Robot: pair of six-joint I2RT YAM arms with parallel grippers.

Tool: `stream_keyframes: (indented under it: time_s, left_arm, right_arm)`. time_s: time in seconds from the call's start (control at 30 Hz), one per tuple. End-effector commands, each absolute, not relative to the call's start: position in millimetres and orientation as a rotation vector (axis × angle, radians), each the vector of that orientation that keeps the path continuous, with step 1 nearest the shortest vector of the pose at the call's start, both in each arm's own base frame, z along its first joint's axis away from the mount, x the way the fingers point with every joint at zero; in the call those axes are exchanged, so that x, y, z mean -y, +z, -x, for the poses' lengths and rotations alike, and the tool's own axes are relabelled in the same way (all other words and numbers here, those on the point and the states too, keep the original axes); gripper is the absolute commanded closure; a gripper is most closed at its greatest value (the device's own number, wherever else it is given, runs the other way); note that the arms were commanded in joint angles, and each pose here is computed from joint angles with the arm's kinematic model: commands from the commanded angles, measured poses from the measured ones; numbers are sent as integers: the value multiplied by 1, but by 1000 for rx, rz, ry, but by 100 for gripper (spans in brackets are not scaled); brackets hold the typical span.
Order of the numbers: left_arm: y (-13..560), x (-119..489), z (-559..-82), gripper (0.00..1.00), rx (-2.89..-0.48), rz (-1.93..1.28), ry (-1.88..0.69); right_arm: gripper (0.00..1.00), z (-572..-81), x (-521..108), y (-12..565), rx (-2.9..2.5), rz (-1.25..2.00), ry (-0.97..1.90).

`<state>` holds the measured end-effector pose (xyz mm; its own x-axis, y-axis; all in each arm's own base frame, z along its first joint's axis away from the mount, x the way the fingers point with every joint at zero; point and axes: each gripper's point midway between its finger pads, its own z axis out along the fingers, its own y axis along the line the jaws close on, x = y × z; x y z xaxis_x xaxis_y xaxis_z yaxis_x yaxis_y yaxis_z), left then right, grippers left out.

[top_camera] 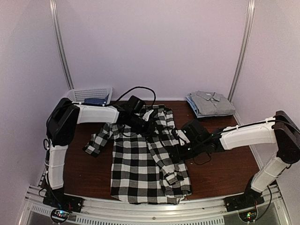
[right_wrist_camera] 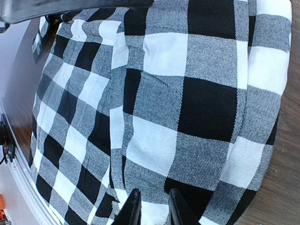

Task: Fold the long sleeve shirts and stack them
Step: Move the 1/3-folded shirt to the center of the board.

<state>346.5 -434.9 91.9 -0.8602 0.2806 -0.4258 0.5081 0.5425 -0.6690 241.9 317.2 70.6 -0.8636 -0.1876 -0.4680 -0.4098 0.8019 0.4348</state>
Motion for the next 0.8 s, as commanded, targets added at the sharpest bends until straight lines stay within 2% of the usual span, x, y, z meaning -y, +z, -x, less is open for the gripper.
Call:
stream_keyframes:
  time_s: [0.0,0.4,0.77]
  left_arm:
    - [74,440,-375,56,-2513,-597,-1152]
    - [22,450,-399,58,-2575,-496,-1091]
    - [22,489,-422,59,-2525,-461,-1178]
  right_arm:
    - [77,-232,-324,59,-2594,441,824]
    - [78,-213,-300,9,-2708,405,756]
    - [78,-224,-245,-1,-2741,276,626]
